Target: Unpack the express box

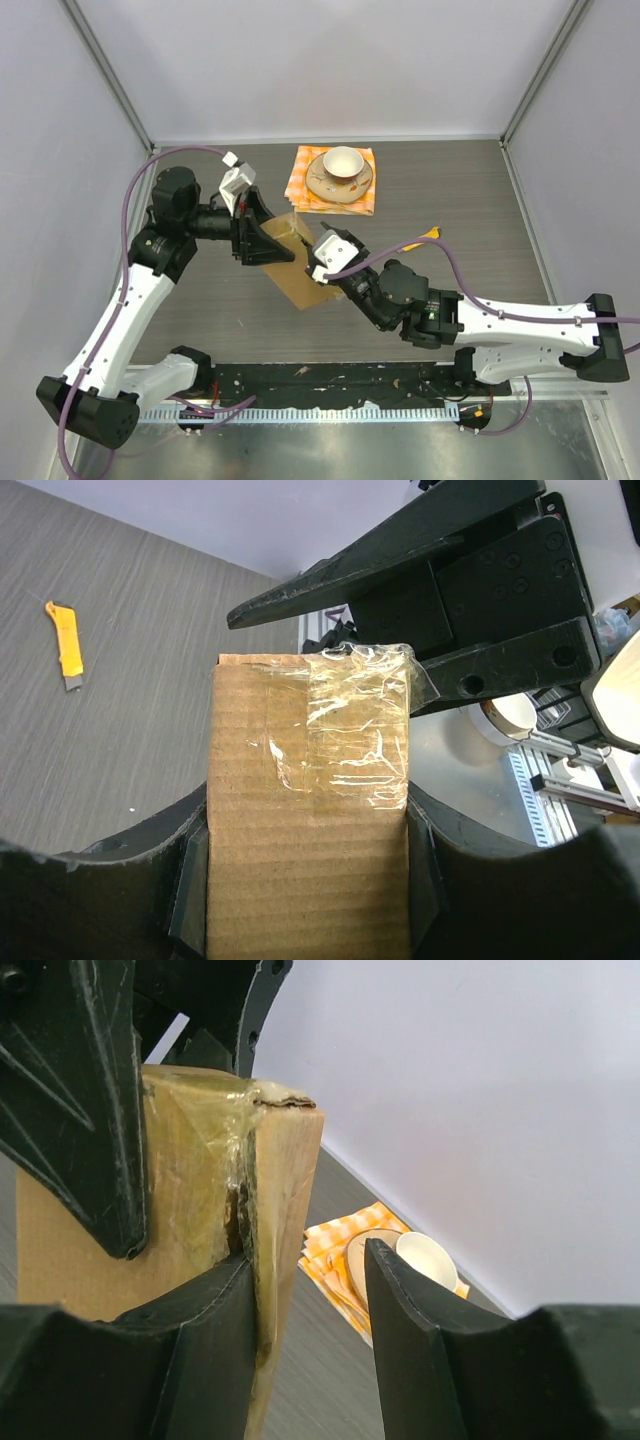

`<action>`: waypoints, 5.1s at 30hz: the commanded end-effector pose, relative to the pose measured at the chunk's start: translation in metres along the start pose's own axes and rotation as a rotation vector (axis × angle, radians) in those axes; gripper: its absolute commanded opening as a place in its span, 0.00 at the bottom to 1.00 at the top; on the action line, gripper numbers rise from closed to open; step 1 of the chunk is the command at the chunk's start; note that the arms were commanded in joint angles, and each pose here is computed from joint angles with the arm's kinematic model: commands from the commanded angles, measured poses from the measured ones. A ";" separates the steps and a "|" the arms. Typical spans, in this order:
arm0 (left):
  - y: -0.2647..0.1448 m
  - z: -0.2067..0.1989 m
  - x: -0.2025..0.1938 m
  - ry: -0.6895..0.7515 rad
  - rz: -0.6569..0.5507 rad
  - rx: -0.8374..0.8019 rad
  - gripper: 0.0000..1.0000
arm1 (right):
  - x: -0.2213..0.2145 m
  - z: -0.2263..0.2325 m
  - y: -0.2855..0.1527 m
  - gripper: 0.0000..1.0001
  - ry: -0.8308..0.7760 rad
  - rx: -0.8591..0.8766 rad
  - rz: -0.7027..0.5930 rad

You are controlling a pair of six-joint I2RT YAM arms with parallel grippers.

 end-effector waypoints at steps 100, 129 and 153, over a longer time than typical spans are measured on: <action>-0.002 -0.040 0.015 0.090 0.035 -0.227 0.00 | -0.004 -0.019 -0.118 0.11 0.387 0.314 0.214; -0.027 0.010 -0.019 -0.096 0.102 -0.239 1.00 | -0.041 -0.013 -0.063 0.01 -0.160 0.048 0.469; -0.061 0.078 -0.056 -0.253 -0.015 -0.072 1.00 | -0.121 0.017 -0.005 0.01 -0.074 0.410 0.704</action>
Point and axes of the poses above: each gripper's point midway between its finger pads, its own y axis out along the fingers, its own z axis along the line the jaws close on, x = y × z, the point moved 9 cm from there along -y, back along the fingers, and after that the axes turned 5 degrees about -y, right-handed, at the moved point
